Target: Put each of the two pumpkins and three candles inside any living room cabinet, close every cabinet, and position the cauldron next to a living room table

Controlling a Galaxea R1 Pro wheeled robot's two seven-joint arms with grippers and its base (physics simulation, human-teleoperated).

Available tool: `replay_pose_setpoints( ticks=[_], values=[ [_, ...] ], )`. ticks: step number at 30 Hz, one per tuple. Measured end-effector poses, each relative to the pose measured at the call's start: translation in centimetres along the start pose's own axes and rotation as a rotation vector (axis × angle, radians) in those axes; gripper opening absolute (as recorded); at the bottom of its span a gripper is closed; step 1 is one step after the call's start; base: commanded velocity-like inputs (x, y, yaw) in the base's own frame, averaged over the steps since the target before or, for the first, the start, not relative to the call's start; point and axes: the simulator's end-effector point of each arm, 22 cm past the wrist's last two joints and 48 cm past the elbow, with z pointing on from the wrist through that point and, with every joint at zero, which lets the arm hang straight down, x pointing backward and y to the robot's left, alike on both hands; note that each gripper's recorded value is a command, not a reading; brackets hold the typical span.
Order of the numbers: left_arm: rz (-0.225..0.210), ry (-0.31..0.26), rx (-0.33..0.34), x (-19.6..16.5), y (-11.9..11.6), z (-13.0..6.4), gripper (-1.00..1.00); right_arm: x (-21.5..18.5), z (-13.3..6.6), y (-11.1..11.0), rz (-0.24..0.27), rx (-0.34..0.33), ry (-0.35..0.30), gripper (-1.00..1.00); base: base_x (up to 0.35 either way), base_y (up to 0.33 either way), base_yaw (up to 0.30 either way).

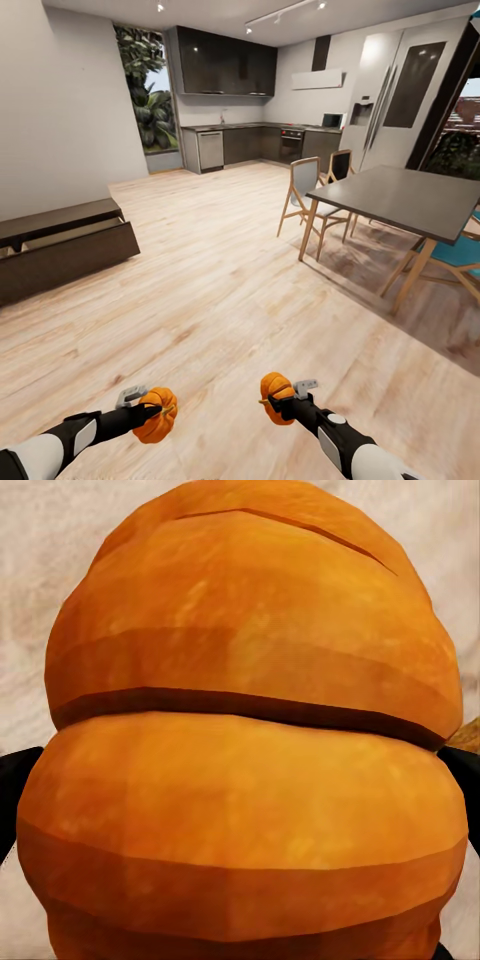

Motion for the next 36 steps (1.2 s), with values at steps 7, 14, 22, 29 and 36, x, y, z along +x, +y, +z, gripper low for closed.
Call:
replay_pose_setpoints(
  ticks=[7,14,22,29,36],
  values=[
    [0.001,-0.001,-0.001,-0.01,0.05,-0.03,-1.0,0.02,0.0,-0.01,-0.002,0.0,0.001,-1.0,0.0,0.0,0.289],
    [0.001,-0.002,0.002,-0.07,0.02,-0.05,-1.0,0.04,0.0,-0.02,-0.004,0.001,0.002,-1.0,0.0,0.0,0.289],
    [0.002,-0.003,0.004,-0.09,-0.02,-0.05,-1.0,0.05,0.0,-0.02,-0.006,0.001,0.002,-1.0,0.0,0.0,0.289],
    [0.003,-0.002,0.004,-0.08,-0.02,-0.05,-1.0,0.03,0.0,-0.03,-0.006,0.002,0.001,-1.0,0.0,0.0,0.289],
    [0.002,-0.003,0.001,-0.1,0.1,-0.1,-1.0,-0.38,0.0,-0.02,-0.015,0.001,-0.017,-1.0,0.0,0.0,0.289]
  ],
)
